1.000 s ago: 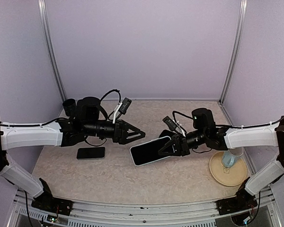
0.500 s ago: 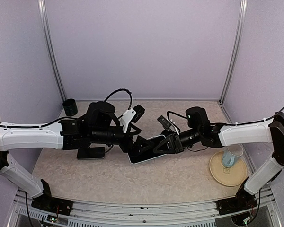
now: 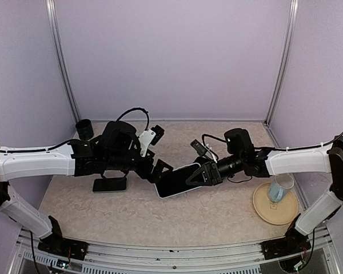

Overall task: Put the phone into the phone case
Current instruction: Press the phone with the phone case.

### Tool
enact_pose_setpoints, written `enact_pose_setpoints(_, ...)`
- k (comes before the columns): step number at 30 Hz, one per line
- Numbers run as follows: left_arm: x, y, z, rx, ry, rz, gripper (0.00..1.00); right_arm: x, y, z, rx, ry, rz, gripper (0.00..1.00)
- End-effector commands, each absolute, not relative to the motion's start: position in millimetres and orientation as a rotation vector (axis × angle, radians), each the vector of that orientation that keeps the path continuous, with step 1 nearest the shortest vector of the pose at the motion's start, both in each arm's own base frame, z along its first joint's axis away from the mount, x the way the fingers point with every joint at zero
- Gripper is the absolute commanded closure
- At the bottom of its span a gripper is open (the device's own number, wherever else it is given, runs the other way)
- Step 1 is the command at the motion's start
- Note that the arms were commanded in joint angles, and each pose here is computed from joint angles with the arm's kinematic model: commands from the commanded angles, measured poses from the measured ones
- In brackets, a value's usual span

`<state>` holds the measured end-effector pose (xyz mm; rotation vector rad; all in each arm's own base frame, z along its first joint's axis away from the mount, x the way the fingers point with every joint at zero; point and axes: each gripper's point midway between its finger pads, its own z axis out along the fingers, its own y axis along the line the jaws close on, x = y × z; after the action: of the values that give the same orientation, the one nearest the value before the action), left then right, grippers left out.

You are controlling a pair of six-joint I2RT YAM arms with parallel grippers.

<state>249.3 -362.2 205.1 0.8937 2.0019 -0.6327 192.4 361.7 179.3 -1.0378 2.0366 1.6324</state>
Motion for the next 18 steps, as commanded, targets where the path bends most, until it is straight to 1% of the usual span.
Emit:
enact_pose_setpoints(1, 251, -349, 204, 0.83, 2.067, -0.757, 0.01, 184, 361, 220, -1.124, 1.853, 1.621, 1.0)
enact_pose_setpoints(6, 235, -350, 207, 0.842, 2.047, -0.941, 0.03, 183, 358, 225, -1.13, 1.838, 1.596, 1.0)
enact_pose_setpoints(14, 212, -354, 210, 0.885, 2.017, -1.145, 0.16, 186, 355, 230, -1.12, 1.824, 1.557, 1.0)
enact_pose_setpoints(18, 206, -354, 218, 0.875, 1.96, -1.208, 0.14, 189, 354, 230, -1.118, 1.823, 1.554, 1.0)
